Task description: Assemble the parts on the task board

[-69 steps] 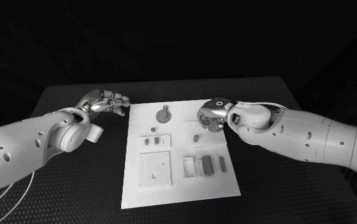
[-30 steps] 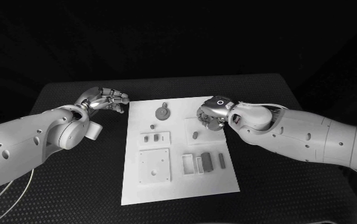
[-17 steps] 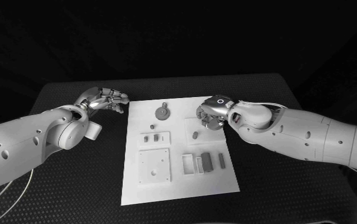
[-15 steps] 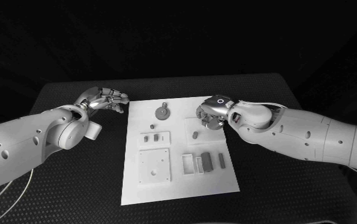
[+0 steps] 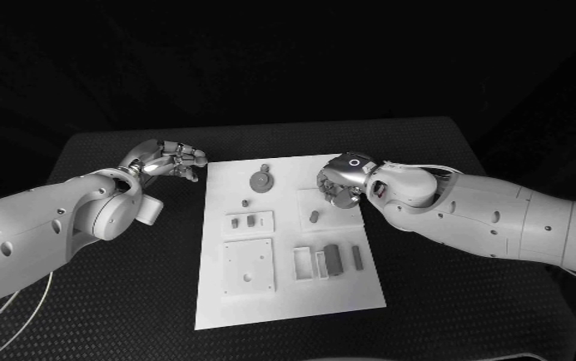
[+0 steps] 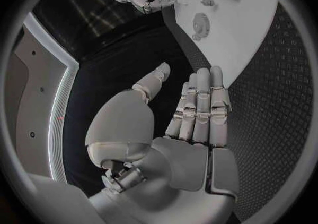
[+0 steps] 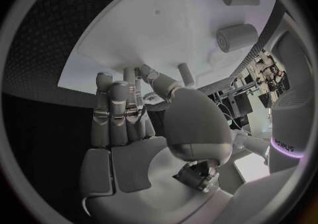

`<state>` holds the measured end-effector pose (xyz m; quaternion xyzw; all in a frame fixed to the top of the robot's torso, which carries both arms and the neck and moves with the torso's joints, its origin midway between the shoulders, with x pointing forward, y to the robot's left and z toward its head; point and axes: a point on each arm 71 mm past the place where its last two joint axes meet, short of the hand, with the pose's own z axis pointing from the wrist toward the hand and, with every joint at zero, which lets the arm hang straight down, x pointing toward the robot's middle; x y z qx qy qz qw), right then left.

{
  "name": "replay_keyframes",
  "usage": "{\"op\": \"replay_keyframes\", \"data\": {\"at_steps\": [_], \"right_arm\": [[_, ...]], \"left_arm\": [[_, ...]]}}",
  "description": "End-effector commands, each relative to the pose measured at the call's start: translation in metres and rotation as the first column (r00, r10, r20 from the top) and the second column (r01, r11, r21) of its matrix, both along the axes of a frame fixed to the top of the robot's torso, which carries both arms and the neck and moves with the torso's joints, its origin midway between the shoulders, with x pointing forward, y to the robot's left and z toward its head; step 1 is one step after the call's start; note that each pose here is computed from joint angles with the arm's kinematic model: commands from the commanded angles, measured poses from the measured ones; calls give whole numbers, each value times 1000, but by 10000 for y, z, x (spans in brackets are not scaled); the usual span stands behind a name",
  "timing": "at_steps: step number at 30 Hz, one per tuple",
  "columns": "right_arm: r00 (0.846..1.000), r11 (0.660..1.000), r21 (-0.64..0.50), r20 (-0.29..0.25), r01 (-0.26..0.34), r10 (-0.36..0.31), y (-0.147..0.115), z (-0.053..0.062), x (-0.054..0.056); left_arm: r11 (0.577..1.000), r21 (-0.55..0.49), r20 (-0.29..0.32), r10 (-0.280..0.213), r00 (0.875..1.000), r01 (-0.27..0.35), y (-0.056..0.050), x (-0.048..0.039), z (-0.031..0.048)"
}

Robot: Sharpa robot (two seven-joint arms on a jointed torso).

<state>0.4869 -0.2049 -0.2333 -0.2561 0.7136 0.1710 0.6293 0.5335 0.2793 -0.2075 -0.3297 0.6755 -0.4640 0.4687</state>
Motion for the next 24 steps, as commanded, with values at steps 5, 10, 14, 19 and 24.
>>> {"op": "replay_keyframes", "data": {"at_steps": [5, 10, 14, 19, 24], "right_arm": [[999, 997, -78, -38, 24, -28, -38, -138, -26], [999, 998, -68, -46, 16, -19, -14, -140, -44], [998, 997, -68, -55, 20, -24, -11, -152, -53], [998, 997, -69, -58, 25, -29, -20, -165, -60], [998, 998, -64, -53, 26, -30, -20, -168, -62]], "left_arm": [[1000, -10, -2, -10, 1000, 10, -10, -1, 7], [1000, -11, -3, -12, 1000, 12, -14, -1, 7], [1000, -11, -3, -12, 1000, 12, -15, -1, 7], [1000, -11, -3, -13, 1000, 13, -14, -1, 7], [1000, -11, -3, -13, 1000, 13, -14, -1, 6]]}}
